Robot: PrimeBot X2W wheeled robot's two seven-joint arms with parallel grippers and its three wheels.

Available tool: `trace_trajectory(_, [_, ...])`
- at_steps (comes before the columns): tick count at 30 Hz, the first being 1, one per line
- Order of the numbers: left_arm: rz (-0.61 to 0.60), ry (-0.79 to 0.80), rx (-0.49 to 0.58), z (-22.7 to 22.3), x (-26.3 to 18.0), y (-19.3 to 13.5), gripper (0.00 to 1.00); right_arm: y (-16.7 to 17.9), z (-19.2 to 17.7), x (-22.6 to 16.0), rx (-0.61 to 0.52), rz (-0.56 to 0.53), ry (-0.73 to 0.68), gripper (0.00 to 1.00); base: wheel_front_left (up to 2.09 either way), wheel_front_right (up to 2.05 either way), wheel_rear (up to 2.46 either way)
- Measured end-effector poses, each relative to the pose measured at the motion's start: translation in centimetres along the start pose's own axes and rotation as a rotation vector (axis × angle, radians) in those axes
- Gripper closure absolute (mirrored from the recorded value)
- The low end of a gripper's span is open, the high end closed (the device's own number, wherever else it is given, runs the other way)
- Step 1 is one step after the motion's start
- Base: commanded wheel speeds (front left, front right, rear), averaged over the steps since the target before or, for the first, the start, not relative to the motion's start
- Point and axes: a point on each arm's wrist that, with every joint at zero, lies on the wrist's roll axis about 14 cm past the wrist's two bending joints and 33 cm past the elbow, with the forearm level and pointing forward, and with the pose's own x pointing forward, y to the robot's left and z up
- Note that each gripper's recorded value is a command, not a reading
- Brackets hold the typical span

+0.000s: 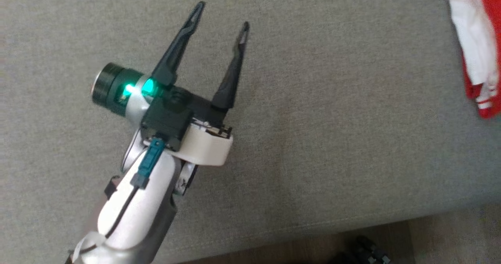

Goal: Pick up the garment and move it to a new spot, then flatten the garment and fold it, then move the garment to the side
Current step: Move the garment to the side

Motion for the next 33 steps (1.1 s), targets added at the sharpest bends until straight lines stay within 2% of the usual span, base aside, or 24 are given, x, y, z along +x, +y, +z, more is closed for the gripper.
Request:
trace_trajectory(5, [0.061,0.018,0.008,1.0,-1.6,0.9,0.0,3.1,2.0,-3.6,0.117,0.045,-0.156,0.0,0.0,0.0,0.0])
trace_trajectory(11, [0.17,0.06,0.022,1.7,-4.6,2.7,0.0,8.7,4.3,-9.7,0.242,0.18,-0.278,0.0,0.0,0.0,0.0])
trace_trajectory(21, [0.374,0.101,0.075,3.4,-10.1,7.2,0.0,15.3,9.4,-16.1,0.386,0.392,-0.407,0.0,0.0,0.0,0.0])
trace_trajectory(28, [0.484,0.154,0.1,3.8,-14.9,9.5,0.0,16.2,10.0,-19.0,0.426,0.437,-0.411,0.0,0.0,0.0,0.0])
trace_trajectory(33, [0.494,0.173,0.103,4.0,-17.1,9.2,0.0,15.8,9.7,-20.9,0.433,0.444,-0.405,0.0,0.0,0.0,0.0])
